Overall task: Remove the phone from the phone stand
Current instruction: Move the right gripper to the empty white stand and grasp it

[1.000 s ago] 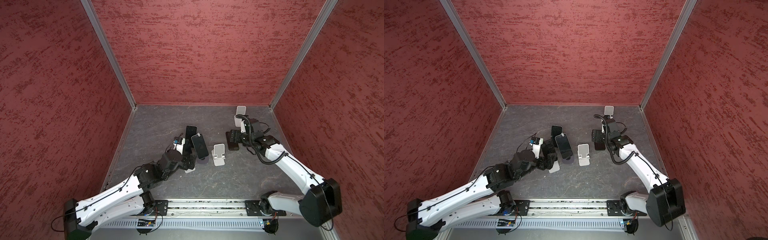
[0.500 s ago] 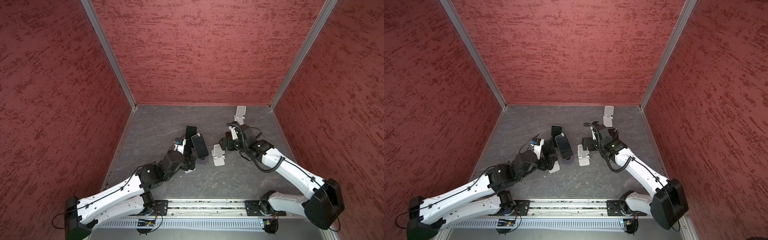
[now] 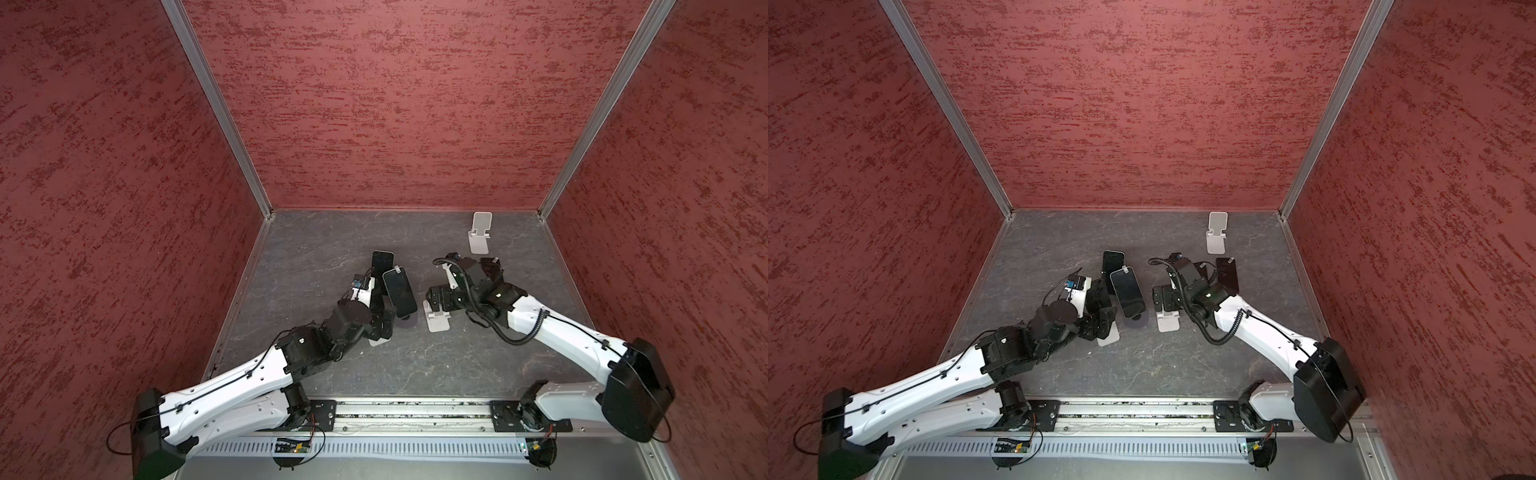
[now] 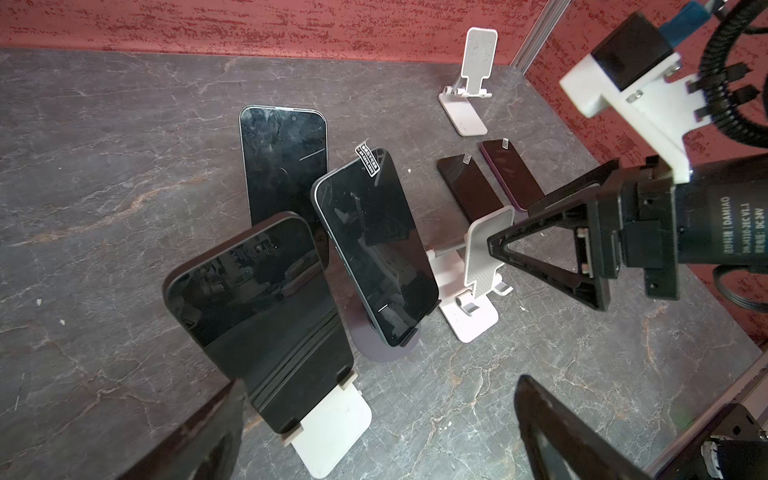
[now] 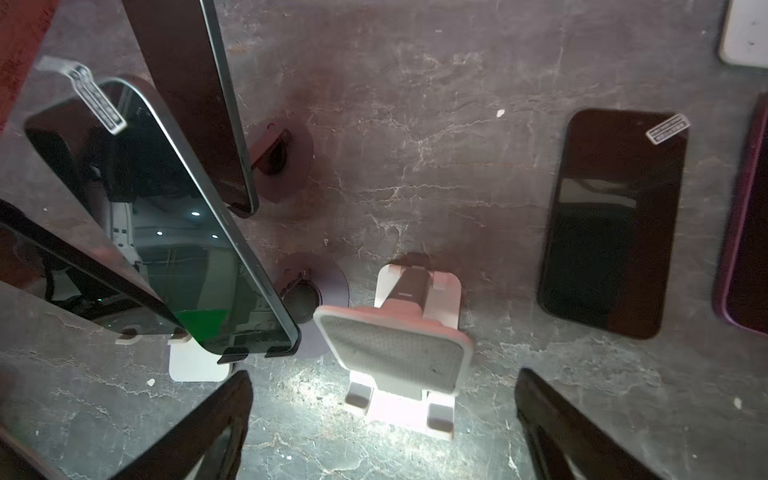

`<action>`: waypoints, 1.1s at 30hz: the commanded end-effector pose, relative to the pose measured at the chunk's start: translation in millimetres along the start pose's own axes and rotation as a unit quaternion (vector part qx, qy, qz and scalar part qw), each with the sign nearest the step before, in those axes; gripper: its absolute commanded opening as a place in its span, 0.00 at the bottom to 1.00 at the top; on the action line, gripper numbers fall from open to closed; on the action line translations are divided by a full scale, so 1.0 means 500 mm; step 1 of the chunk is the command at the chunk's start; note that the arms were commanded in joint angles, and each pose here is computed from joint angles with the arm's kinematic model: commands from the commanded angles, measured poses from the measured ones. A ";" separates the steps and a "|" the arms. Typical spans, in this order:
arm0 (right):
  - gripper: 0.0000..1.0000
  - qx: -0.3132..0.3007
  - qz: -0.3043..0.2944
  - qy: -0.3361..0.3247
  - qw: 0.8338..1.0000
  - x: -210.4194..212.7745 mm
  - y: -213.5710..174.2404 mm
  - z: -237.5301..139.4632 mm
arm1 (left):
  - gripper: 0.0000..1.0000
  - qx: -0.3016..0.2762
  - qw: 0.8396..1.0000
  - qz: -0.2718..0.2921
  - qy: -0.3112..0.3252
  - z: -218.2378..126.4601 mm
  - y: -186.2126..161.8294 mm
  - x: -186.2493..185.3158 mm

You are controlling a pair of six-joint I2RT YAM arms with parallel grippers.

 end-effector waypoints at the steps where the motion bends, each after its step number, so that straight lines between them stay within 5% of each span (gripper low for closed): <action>1: 0.98 -0.009 0.007 -0.030 0.999 -0.008 -0.002 0.015 | 0.99 -0.009 1.000 0.006 -0.016 0.000 0.015 -0.017; 21: 0.86 -0.016 0.024 -0.082 0.996 -0.020 -0.019 0.063 | 1.00 -0.015 0.999 0.004 -0.042 0.001 0.018 -0.030; 33: 0.66 -0.005 0.016 -0.092 0.996 -0.022 -0.025 0.077 | 0.99 -0.018 0.999 0.005 -0.045 0.003 0.023 -0.033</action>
Point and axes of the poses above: each gripper's point midway between its finger pads, its own z axis out along the fingers, its own x axis along the line the jaws close on, y = z × x, the point moved 2 cm from there along -z, back along the fingers, and after that the axes turned 1 degree about -z, right-handed, at the moved point
